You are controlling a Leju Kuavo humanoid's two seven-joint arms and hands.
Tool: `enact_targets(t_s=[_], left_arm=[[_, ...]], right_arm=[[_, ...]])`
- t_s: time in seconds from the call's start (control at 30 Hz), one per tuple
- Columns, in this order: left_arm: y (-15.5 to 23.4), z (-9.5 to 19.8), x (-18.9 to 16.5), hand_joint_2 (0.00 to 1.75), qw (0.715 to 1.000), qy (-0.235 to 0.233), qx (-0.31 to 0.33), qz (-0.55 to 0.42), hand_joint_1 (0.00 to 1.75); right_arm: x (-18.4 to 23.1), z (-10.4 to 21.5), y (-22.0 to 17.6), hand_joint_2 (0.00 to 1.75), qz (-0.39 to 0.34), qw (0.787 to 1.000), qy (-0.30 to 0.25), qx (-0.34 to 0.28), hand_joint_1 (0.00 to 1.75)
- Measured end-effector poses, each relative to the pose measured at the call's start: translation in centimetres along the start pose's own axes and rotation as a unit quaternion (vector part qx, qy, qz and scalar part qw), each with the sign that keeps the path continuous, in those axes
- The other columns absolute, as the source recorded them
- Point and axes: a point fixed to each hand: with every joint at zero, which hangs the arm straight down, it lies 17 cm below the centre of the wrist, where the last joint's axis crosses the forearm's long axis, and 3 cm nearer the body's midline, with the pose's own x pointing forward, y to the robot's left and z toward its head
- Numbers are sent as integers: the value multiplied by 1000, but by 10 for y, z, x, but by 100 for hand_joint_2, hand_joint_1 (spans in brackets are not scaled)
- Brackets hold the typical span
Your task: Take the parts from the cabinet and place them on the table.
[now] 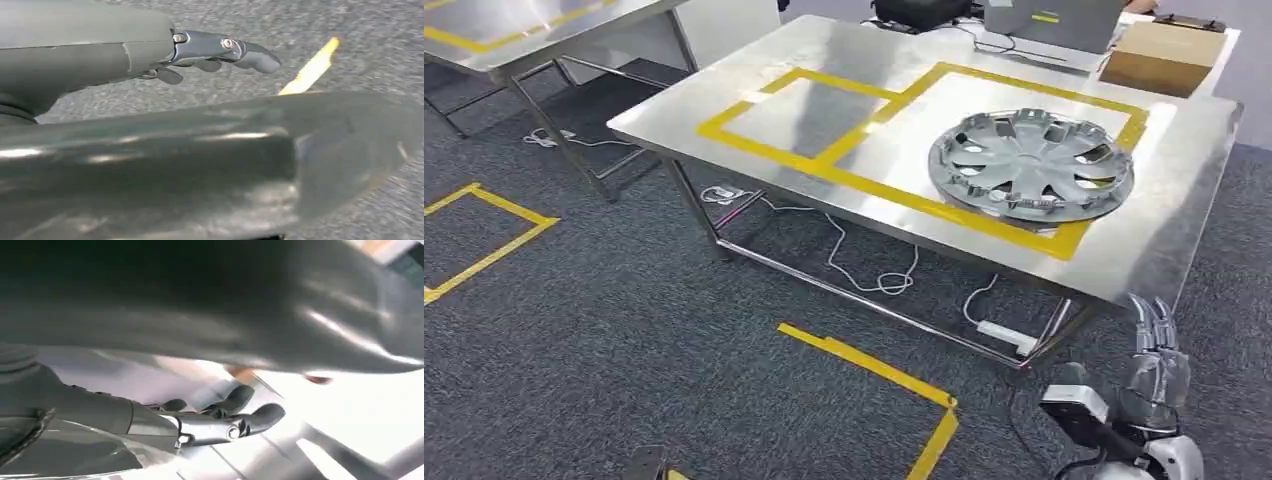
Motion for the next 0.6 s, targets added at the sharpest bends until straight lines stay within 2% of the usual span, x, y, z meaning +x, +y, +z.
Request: enact_targets(t_s=[0.1, 0.2, 0.23, 0.4, 0.5, 0.6], left_arm=[[2, 0, -4, 0, 1000, 11, 6, 3, 0], [-1, 1, -6, 0, 1000, 19, 7, 5, 0], [-1, 1, -7, 0, 1000, 28, 8, 4, 0], [-9, 8, -23, 0, 999, 52, 3, 3, 0], [-9, 10, -29, 0, 998, 60, 3, 3, 0], [-14, 10, -24, 0, 998, 59, -1, 5, 0]], right_arm=[[-47, 28, 23, 0, -70, 994, 85, 23, 0], [-100, 63, 33, 0, -82, 981, 172, 19, 0], [-122, 80, 39, 0, -90, 970, 223, 22, 0], [-214, 198, 61, 0, -110, 905, 410, 23, 0], [-239, 275, 71, 0, -89, 848, 522, 36, 0], [-243, 321, 85, 0, -89, 800, 591, 53, 0]])
